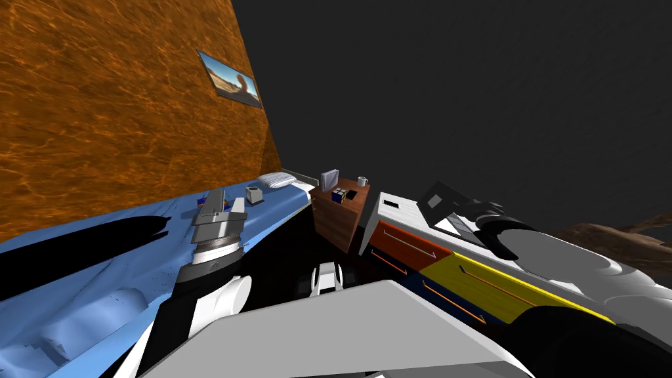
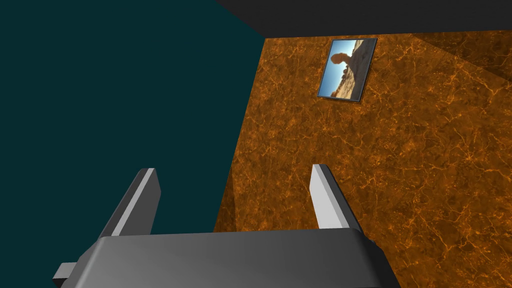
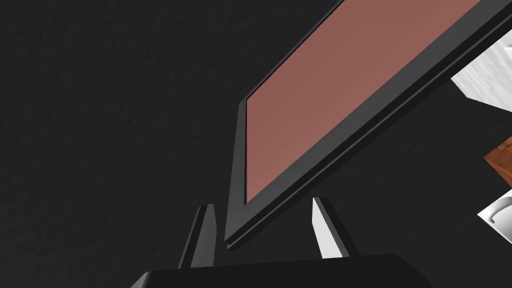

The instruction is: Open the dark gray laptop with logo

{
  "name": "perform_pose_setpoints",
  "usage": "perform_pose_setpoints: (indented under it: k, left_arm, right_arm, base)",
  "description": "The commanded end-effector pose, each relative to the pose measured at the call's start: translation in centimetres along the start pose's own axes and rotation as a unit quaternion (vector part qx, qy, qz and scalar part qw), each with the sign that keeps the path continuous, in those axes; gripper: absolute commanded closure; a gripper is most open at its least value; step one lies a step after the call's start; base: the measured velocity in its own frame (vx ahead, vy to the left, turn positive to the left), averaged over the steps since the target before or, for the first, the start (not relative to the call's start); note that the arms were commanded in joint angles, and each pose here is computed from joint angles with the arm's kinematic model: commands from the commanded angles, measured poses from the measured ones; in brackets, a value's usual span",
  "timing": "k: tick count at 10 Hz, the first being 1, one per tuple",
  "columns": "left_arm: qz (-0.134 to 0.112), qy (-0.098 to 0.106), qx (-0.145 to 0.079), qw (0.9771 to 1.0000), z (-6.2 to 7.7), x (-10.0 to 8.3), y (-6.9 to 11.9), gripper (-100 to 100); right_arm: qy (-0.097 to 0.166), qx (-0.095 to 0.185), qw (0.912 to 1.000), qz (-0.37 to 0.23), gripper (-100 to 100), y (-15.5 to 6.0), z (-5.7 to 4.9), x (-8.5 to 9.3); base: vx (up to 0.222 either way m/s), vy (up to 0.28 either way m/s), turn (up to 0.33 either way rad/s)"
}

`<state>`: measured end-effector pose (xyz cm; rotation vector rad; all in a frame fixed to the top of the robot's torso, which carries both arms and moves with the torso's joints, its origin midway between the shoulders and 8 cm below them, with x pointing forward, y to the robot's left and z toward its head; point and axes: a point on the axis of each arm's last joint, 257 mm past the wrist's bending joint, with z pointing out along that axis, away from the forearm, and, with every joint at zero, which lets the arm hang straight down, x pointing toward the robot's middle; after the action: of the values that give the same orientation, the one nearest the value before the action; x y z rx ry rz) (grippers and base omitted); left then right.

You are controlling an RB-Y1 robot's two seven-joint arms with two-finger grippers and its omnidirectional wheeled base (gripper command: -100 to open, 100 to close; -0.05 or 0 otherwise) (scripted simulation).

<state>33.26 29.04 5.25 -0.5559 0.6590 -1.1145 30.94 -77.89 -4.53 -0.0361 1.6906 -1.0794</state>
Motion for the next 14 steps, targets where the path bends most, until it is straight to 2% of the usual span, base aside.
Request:
perform_pose_setpoints:
  k: [1,2,5,8,9,11,12,14]
  left_arm:
    - [0.000,0.000,0.000,1.0000,0.0,0.0,0.0,0]
    - [0.000,0.000,0.000,1.0000,0.0,0.0,0.0,0]
    - [0.000,0.000,0.000,1.0000,0.0,0.0,0.0,0]
    - [0.000,0.000,0.000,1.0000,0.0,0.0,0.0,0]
    - [0.000,0.000,0.000,1.0000,0.0,0.0,0.0,0]
    - [0.000,0.000,0.000,1.0000,0.0,0.0,0.0,0]
    - [0.000,0.000,0.000,1.0000,0.0,0.0,0.0,0]
    - [0.000,0.000,0.000,1.0000,0.0,0.0,0.0,0]
  right_arm:
    - [0.001,-0.001,0.9998,0.020,100,0.1,0.1,0.0]
    - [0.004,0.003,0.9976,0.069,100,0.6,0.2,0.6]
    - [0.011,0.008,0.9908,0.134,100,1.6,0.2,1.9]
    - [0.016,0.011,0.9795,0.200,100,3.1,0.3,2.9]
    - [0.016,0.011,0.9795,0.200,100,3.1,0.3,2.9]
    - [0.019,0.011,0.9695,0.244,100,4.2,0.4,3.5]
    - [0.007,0.015,0.9716,0.236,100,3.4,0.8,2.2]
    - [0.007,0.017,0.9599,0.280,100,4.9,0.8,2.8]
  base:
    - [-0.041,-0.017,0.023]
    - [-0.072,-0.060,0.059]
    - [-0.109,-0.097,0.051]
    - [-0.093,-0.088,0.030]
    - [-0.060,-0.056,0.024]
    - [-0.066,-0.054,0.016]
    - [-0.036,-0.019,0.018]
    - [-0.048,-0.050,-0.002]
